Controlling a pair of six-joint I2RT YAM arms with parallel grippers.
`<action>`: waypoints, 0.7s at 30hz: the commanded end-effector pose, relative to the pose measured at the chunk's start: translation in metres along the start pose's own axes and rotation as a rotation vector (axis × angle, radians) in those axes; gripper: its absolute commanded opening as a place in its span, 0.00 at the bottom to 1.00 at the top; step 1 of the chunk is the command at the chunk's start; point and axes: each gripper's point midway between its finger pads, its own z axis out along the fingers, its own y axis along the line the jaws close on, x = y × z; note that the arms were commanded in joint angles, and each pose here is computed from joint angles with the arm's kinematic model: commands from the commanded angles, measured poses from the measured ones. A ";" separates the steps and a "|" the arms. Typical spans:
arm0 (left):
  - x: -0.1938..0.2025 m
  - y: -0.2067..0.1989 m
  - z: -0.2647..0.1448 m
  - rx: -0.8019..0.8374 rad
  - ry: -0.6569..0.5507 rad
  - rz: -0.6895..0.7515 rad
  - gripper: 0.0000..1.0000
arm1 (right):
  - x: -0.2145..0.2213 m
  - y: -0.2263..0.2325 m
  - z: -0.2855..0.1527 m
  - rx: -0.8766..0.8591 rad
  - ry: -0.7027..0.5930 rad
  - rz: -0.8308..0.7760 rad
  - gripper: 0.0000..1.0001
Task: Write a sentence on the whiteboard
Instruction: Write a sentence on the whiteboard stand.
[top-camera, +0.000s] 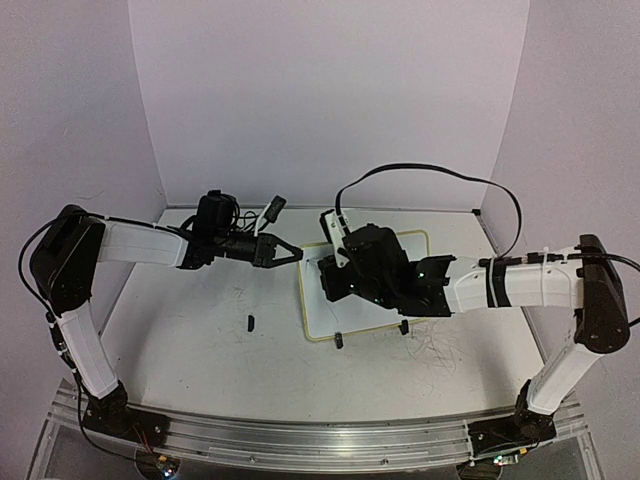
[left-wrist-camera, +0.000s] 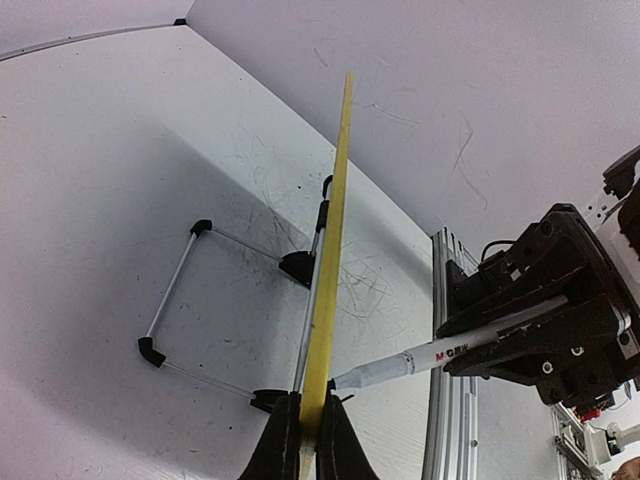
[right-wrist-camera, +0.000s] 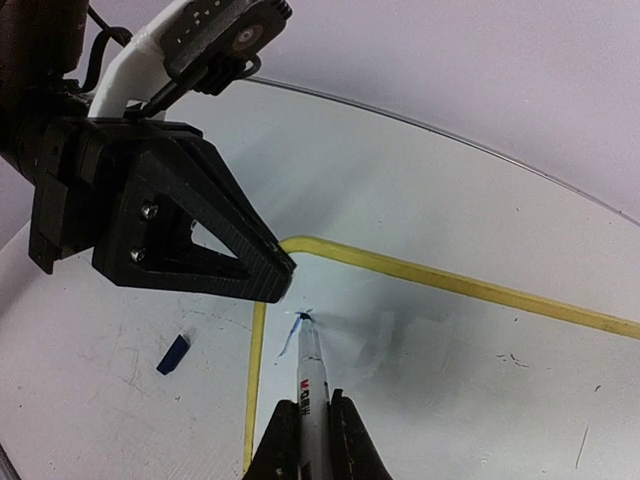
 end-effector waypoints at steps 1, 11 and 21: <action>-0.006 -0.016 0.000 0.050 0.002 0.009 0.00 | 0.013 -0.011 0.000 0.051 0.035 0.000 0.00; -0.006 -0.017 0.000 0.051 0.001 0.011 0.00 | 0.025 -0.015 -0.003 0.057 0.060 0.014 0.00; -0.006 -0.017 0.000 0.050 0.000 0.011 0.00 | 0.027 -0.017 -0.007 0.061 0.061 0.026 0.00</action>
